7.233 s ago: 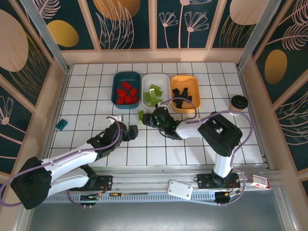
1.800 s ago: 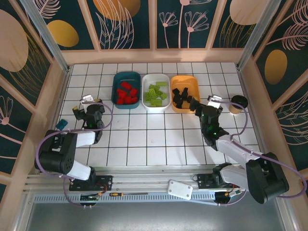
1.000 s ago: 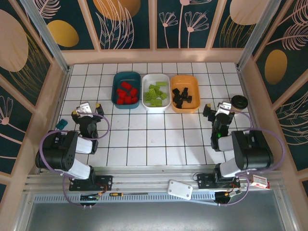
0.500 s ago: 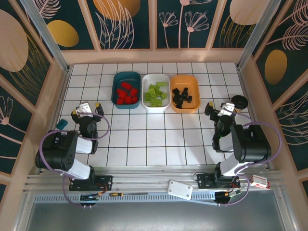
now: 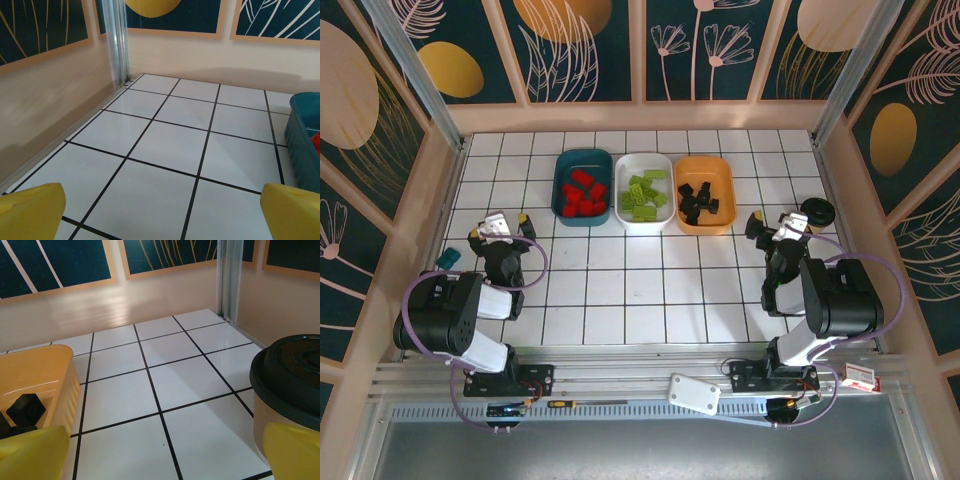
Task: Sort the legos into containers by color
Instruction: Reset both arms
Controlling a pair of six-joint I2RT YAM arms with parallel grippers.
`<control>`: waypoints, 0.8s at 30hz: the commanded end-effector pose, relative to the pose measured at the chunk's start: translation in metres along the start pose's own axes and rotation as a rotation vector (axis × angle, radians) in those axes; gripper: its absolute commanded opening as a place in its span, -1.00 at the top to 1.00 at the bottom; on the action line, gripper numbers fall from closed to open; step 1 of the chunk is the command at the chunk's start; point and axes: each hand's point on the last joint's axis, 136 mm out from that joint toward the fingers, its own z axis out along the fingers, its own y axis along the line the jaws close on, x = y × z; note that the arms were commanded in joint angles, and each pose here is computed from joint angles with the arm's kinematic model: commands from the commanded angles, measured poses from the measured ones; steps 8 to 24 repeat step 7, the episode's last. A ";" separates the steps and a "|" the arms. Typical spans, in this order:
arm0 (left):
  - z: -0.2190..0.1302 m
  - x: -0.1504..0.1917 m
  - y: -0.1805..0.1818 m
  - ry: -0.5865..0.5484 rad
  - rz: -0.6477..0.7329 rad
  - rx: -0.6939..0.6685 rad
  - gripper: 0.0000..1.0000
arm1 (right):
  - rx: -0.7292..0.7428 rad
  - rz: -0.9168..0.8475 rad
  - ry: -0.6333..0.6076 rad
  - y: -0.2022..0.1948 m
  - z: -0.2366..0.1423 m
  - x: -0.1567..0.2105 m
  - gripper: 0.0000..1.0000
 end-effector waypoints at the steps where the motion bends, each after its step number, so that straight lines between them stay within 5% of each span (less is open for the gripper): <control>1: 0.003 -0.014 0.002 -0.047 -0.039 -0.014 -0.98 | -0.004 0.019 -0.038 -0.001 -0.001 -0.008 -0.98; 24: 0.003 -0.014 0.003 -0.050 -0.041 -0.014 -0.98 | -0.004 0.018 -0.039 -0.001 -0.001 -0.008 -0.99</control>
